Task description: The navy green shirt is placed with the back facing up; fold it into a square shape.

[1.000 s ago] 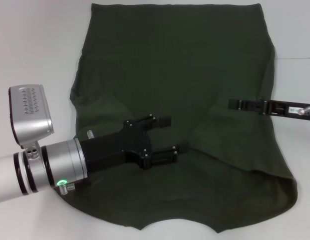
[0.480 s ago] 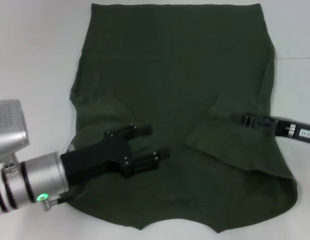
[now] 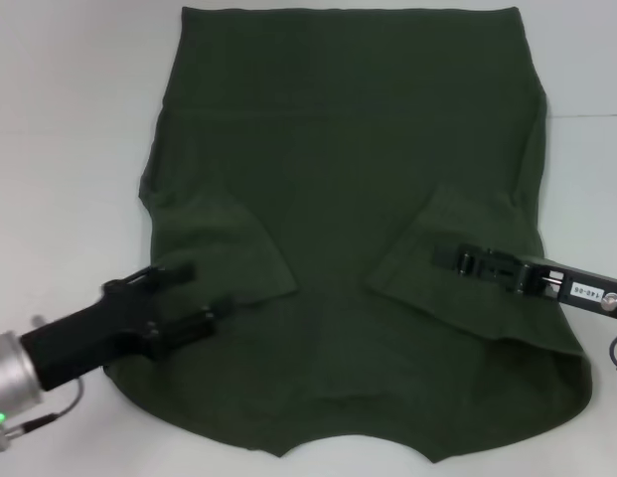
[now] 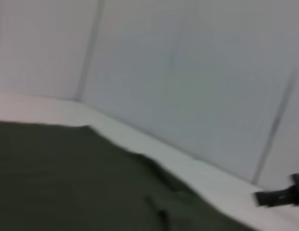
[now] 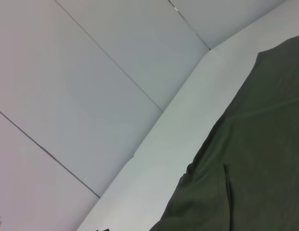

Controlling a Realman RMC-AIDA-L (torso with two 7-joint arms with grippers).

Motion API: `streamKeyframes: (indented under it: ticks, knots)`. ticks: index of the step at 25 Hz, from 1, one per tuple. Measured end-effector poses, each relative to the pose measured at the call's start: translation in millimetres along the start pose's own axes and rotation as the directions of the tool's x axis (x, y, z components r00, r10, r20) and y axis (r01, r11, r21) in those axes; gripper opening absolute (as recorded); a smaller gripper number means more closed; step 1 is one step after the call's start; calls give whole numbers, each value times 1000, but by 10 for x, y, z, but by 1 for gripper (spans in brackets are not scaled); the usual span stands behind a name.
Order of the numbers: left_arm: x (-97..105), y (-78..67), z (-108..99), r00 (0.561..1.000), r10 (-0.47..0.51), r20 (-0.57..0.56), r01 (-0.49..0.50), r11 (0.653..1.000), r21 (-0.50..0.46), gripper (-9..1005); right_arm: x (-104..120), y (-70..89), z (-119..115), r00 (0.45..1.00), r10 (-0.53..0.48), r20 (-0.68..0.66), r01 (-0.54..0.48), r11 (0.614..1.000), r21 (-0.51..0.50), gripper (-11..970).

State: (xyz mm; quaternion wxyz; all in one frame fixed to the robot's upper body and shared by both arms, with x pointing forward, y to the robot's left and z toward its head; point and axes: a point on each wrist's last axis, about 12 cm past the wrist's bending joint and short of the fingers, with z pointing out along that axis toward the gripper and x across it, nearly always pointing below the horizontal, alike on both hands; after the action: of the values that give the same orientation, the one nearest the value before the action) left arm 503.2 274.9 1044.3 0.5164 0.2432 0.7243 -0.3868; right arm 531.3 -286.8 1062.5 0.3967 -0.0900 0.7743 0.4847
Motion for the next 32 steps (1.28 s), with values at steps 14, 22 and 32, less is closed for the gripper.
streamKeyframes:
  ticks: [14,22,32]
  knots:
    - [178,217,-340,994,-17,-103,-5,977,-214,817,-80,-6,50,1000,-1,13,1,1000,6,932]
    - [222,207,-435,986,-29,-162,-7,975,-220,819,-112,-16,52,1000,-8,12,8,1000,13,931]
    - [224,183,-417,983,-57,-174,18,976,-215,823,-125,-23,46,1000,-8,20,8,1000,18,931]
